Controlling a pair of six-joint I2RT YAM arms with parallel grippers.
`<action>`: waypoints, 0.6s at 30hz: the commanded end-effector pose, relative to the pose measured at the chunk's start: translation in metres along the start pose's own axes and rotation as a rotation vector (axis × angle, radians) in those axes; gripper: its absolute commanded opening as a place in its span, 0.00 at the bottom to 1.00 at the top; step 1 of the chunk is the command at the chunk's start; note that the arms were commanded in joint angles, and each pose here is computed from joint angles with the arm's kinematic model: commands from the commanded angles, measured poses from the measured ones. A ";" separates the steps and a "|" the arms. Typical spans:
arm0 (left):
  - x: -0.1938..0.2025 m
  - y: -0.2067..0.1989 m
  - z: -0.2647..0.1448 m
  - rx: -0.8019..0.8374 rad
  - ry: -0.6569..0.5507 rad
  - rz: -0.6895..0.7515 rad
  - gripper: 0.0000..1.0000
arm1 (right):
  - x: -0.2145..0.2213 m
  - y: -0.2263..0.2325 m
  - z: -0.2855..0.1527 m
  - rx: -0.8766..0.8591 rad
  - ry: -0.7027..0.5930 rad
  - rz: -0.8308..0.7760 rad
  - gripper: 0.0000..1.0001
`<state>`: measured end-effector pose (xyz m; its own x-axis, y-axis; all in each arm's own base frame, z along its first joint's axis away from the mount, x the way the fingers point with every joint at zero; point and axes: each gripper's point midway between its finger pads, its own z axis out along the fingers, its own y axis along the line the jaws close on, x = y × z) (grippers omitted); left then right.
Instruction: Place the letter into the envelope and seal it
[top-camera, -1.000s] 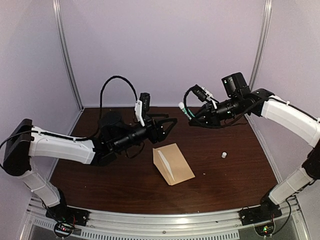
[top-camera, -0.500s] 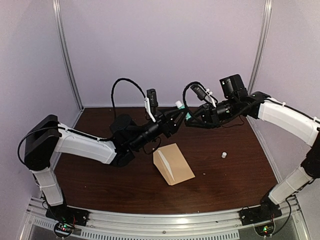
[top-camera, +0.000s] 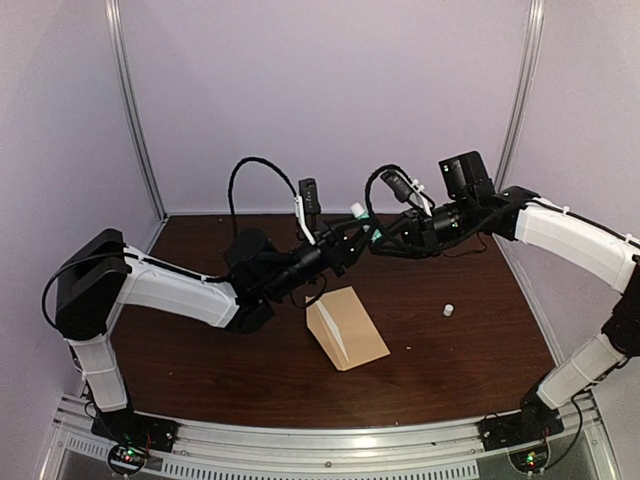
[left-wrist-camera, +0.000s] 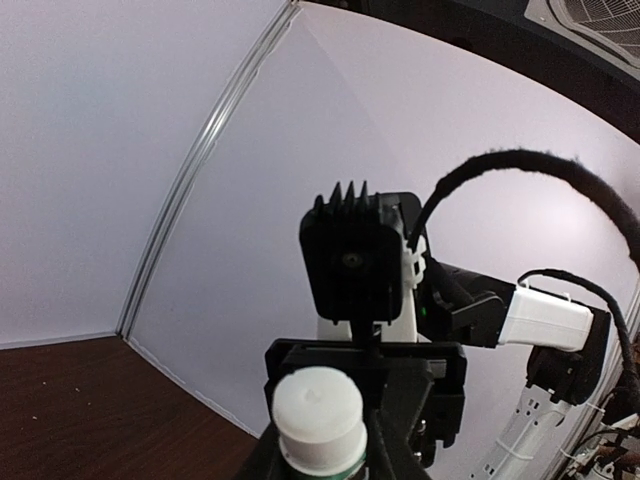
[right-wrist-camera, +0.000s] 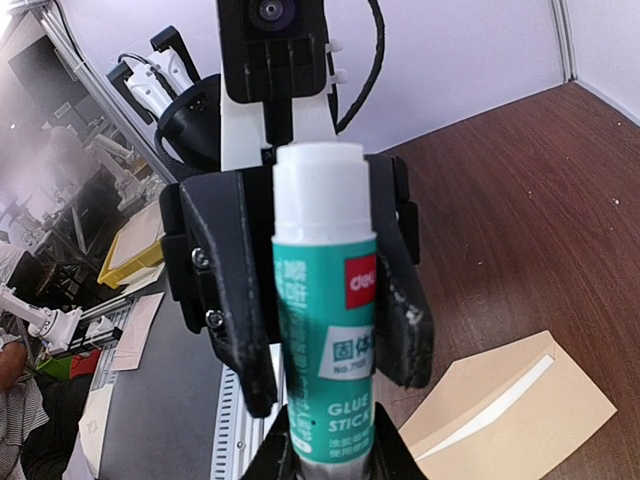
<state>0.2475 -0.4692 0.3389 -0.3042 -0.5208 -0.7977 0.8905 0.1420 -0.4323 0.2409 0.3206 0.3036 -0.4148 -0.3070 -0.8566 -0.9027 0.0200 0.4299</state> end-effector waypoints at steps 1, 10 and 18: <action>-0.012 -0.013 0.006 0.059 -0.039 0.000 0.24 | -0.006 0.003 -0.002 -0.017 -0.026 -0.022 0.13; -0.017 0.025 -0.021 -0.104 0.150 -0.017 0.07 | 0.035 -0.033 -0.014 0.109 0.080 -0.034 0.43; -0.005 0.095 -0.110 -0.575 0.576 0.064 0.00 | 0.130 -0.153 -0.023 0.538 0.384 0.083 0.34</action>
<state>0.2902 -0.3975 0.3213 -0.3919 -0.2723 -0.8788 0.7683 0.4286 -0.4754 0.3057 0.2818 0.2072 -0.4566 -0.4475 -0.7690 -0.8849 0.3176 0.3406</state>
